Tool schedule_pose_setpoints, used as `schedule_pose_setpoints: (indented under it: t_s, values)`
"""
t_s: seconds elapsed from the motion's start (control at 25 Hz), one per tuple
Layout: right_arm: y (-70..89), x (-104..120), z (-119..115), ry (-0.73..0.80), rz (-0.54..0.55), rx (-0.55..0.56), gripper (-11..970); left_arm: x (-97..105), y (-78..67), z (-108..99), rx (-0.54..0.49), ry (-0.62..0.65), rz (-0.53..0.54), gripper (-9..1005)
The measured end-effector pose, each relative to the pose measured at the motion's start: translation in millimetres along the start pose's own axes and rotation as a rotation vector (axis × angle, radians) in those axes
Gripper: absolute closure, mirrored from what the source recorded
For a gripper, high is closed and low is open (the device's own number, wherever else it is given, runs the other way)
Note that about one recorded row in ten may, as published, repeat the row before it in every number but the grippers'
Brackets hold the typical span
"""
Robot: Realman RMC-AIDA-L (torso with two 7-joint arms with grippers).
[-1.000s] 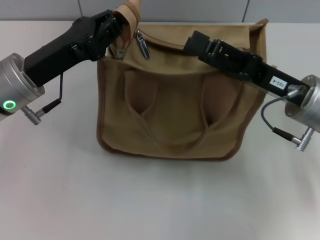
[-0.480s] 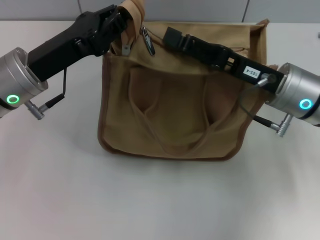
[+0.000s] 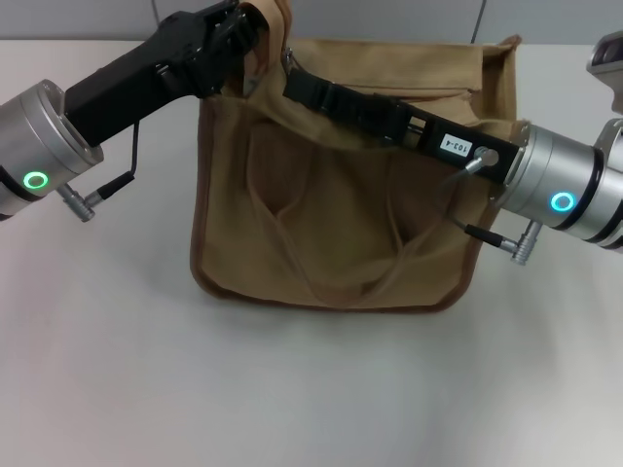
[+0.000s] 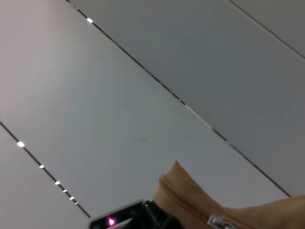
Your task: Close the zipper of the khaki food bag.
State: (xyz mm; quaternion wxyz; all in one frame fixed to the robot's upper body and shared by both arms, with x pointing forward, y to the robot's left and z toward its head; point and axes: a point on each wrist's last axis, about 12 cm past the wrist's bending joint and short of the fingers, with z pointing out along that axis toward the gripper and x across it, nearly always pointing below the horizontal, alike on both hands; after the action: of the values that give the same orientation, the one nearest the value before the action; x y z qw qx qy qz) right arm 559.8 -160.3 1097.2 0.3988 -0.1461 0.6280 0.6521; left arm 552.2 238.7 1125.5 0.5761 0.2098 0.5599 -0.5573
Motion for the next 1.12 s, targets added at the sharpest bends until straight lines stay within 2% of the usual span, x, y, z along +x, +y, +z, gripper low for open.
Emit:
schedule_pose_setpoints:
  t_s: [0.44,0.68,1.12]
  values:
    - [-1.0,-1.7,8.8,-0.006,-0.031,0.007,213,0.3,0.0,3.7,0.009,0.009,-0.004,956]
    - [4.7,1.4,13.6,0.029,-0.072,-0.042,213,0.5,0.1,3.7,0.008,0.009,-0.007,955]
    - [3.7,-0.6,14.7,0.008,-0.075,-0.033,215,1.4,1.2,3.1,-0.004,0.01,-0.011,952]
